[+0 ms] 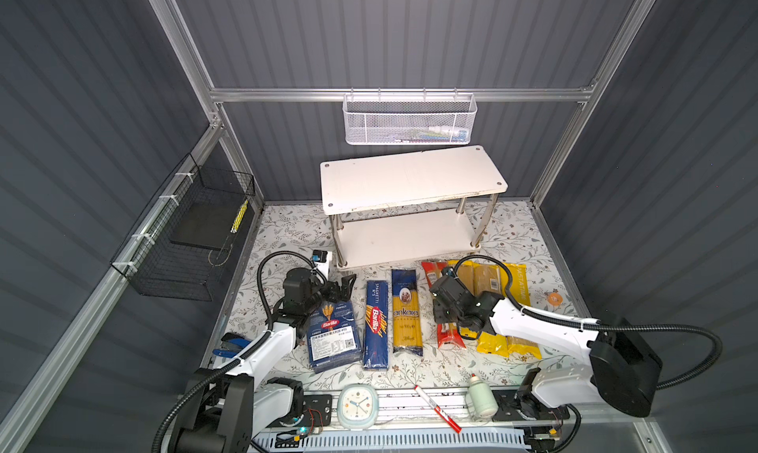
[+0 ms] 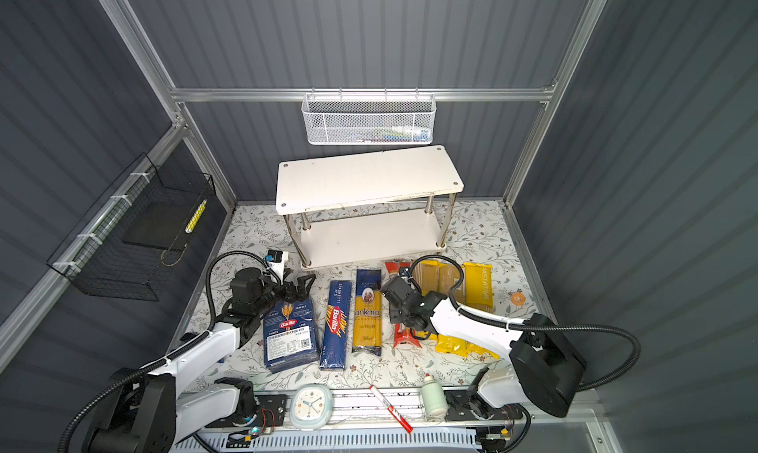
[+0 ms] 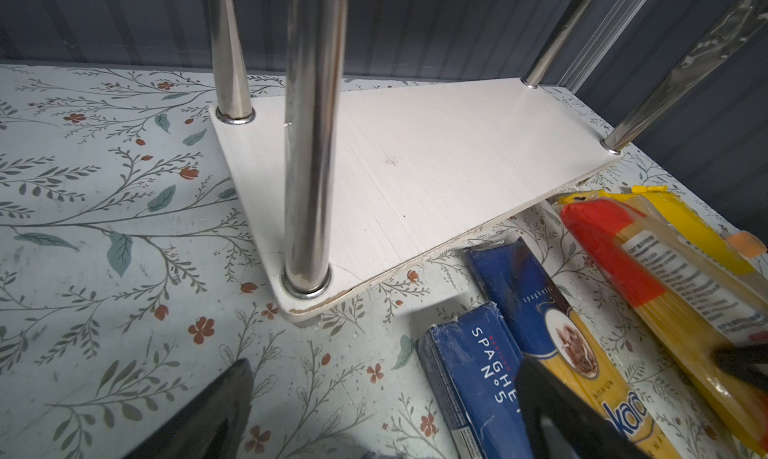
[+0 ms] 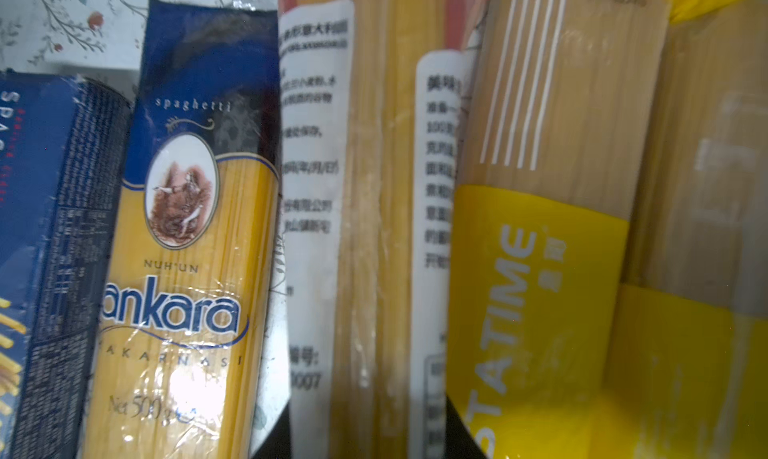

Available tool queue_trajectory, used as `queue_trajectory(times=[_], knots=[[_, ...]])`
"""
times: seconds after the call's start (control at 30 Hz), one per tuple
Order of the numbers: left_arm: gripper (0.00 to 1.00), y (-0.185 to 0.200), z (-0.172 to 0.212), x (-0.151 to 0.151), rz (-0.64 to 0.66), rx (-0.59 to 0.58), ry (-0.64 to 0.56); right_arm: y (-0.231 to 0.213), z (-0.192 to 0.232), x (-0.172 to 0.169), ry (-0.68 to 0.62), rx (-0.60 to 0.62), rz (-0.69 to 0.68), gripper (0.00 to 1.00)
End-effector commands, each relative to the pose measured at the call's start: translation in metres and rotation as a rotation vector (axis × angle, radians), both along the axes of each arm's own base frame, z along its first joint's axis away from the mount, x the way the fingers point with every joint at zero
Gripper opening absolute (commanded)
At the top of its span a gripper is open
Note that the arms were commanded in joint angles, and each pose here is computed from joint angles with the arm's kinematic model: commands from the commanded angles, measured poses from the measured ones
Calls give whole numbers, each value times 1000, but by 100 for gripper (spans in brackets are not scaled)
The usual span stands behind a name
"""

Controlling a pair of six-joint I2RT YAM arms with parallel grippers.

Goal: Place and organize the pasta boxes and bags onto the shelf
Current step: 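Lift the red-topped bag with the right gripper and carry it toward the shelf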

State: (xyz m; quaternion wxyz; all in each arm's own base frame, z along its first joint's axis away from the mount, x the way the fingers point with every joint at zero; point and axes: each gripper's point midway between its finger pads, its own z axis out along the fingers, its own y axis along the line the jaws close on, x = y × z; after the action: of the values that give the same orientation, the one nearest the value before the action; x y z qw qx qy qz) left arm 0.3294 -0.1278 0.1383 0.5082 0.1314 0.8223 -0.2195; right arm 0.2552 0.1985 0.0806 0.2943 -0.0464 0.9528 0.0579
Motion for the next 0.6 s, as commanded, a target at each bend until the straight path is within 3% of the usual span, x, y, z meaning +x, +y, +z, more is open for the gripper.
queue_trajectory(times=[0.0, 0.57], knots=[[99, 0, 3, 2, -3, 7, -15, -3, 31, 18, -125, 29, -34, 20], [99, 0, 2, 3, -1, 9, -10, -45, 84, 17, -225, 166, -69, 11]])
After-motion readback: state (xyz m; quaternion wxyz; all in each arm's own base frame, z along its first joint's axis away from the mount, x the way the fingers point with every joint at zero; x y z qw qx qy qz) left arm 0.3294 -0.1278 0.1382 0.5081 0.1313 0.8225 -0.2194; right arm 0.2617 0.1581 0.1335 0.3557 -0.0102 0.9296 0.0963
